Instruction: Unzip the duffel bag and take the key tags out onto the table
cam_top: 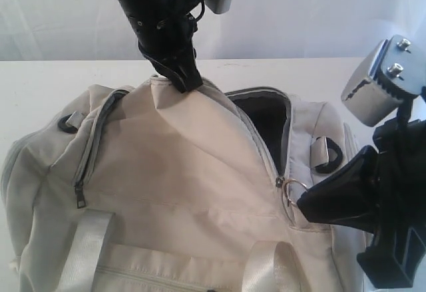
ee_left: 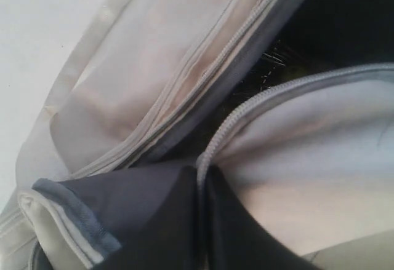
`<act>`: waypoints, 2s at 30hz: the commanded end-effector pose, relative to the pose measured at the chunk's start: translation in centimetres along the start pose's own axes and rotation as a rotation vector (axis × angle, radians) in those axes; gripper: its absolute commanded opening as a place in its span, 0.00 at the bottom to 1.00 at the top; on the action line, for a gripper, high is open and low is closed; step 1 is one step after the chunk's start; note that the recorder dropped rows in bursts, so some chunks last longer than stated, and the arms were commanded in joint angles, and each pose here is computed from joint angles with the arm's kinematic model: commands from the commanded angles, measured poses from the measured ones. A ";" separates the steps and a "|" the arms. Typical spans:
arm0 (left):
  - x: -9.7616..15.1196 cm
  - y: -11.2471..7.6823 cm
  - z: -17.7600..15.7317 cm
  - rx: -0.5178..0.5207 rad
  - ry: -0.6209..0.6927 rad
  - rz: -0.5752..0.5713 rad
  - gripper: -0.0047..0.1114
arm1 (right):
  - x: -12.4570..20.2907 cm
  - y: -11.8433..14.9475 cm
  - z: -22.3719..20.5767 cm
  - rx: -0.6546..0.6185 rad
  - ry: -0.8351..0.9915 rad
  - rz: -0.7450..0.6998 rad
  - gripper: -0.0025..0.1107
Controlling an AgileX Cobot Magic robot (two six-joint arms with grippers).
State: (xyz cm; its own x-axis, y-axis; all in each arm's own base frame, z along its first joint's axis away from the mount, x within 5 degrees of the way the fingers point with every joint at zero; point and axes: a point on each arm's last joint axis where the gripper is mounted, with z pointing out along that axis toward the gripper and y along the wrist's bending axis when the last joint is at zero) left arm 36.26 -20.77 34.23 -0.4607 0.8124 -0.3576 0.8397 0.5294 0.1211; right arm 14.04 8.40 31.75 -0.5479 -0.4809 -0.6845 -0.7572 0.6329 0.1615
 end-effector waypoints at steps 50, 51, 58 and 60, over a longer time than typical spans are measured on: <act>6.5 0.4 -3.9 0.250 -0.048 -0.145 0.04 | -0.8 0.0 0.0 -0.018 -0.057 0.060 0.37; 6.4 0.3 -3.9 0.260 -0.057 -0.148 0.04 | -1.0 -0.1 -0.1 -0.004 -0.075 0.058 0.45; 5.9 -0.3 -4.2 0.330 -0.120 -0.149 0.04 | -3.3 -0.8 -1.8 0.133 -0.223 0.006 0.57; 5.9 -0.5 -4.4 0.340 -0.126 -0.158 0.04 | -3.7 -1.1 -2.5 0.193 -0.258 -0.004 0.57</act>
State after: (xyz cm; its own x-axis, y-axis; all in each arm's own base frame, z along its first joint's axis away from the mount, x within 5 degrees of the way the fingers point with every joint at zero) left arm 33.20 -15.26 35.66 -0.5608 0.6649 -0.4935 0.8129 0.5554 -0.1755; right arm 15.75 8.43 34.72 -0.4665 -0.3515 -0.8116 -0.6978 0.7101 0.0936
